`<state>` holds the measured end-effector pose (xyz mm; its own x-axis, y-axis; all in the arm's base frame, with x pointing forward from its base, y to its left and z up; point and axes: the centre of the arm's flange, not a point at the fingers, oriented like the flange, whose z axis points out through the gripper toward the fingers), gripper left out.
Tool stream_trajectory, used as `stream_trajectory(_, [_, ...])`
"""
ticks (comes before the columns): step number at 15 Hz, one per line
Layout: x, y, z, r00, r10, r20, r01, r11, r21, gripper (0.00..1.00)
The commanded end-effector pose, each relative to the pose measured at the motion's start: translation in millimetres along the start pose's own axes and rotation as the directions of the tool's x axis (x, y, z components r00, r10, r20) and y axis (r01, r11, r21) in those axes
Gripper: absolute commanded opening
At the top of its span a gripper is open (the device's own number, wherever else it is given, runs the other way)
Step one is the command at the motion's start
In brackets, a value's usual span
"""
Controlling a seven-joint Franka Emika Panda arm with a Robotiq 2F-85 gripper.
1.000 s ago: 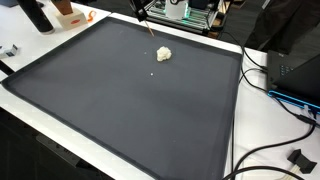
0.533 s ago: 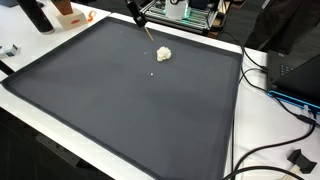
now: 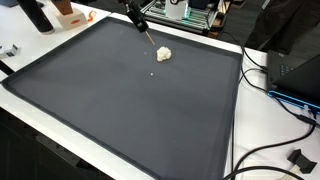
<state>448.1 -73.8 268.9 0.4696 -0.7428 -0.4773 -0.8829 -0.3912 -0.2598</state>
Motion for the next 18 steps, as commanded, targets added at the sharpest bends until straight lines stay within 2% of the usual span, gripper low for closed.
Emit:
stream_trajectory(1, [1, -8, 5, 0.998, 0.066, 0.002, -0.066, 0.998, -0.009, 0.03])
stream_trajectory(6, [-10, -23, 5, 0.994, 0.107, -0.023, -0.107, 0.993, -0.038, 0.03])
stream_trajectory(11, [-31, -45, 1, 0.993, 0.092, -0.074, -0.099, 0.991, -0.091, 0.03])
stream_trajectory(14, [-49, -62, 1, 0.992, 0.043, -0.117, -0.06, 0.988, -0.143, 0.03])
stream_trajectory(18, [-83, -89, 3, 0.981, -0.077, -0.176, 0.034, 0.971, -0.235, 0.03])
